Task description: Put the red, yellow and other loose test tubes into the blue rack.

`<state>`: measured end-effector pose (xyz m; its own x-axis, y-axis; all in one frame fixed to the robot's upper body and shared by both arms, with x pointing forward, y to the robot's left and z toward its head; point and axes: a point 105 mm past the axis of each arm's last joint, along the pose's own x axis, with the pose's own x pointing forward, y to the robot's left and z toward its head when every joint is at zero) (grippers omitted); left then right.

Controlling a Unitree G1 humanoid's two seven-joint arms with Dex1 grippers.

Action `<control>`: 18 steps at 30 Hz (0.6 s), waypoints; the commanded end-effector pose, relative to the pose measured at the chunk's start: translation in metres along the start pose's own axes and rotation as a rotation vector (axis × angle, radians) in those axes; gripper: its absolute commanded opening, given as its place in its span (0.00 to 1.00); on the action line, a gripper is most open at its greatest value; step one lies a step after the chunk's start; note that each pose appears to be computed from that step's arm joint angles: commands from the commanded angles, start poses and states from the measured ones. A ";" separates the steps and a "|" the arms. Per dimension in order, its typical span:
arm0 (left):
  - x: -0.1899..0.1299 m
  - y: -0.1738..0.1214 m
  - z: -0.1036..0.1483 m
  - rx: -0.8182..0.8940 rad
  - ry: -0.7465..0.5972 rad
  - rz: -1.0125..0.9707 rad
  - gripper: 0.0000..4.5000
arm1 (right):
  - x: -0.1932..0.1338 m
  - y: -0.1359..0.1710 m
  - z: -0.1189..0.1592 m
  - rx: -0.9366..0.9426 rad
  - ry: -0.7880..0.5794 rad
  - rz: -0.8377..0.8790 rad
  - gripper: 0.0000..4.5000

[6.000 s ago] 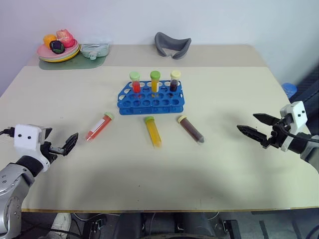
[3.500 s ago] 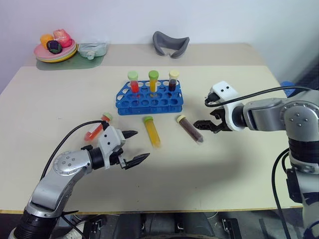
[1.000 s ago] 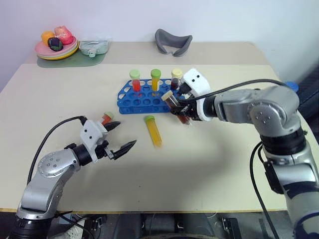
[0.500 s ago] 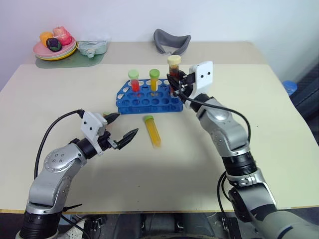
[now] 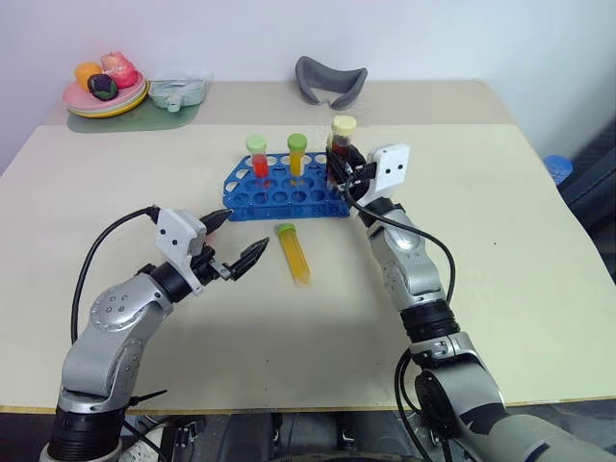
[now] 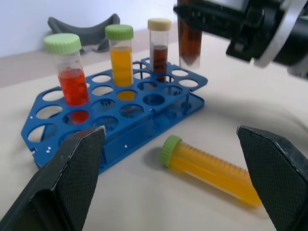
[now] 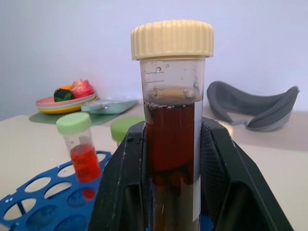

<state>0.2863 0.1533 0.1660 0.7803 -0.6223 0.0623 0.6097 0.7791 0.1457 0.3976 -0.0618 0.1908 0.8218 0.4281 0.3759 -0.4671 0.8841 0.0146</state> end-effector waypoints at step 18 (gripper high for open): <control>-0.001 -0.007 0.010 0.022 -0.034 -0.045 1.00 | -0.007 -0.018 -0.020 -0.004 -0.017 -0.080 0.19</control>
<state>0.2835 0.1515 0.1652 0.7625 -0.6441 0.0613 0.6329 0.7622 0.1362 0.4055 -0.0721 0.1652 0.8504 0.3726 0.3715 -0.4150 0.9090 0.0383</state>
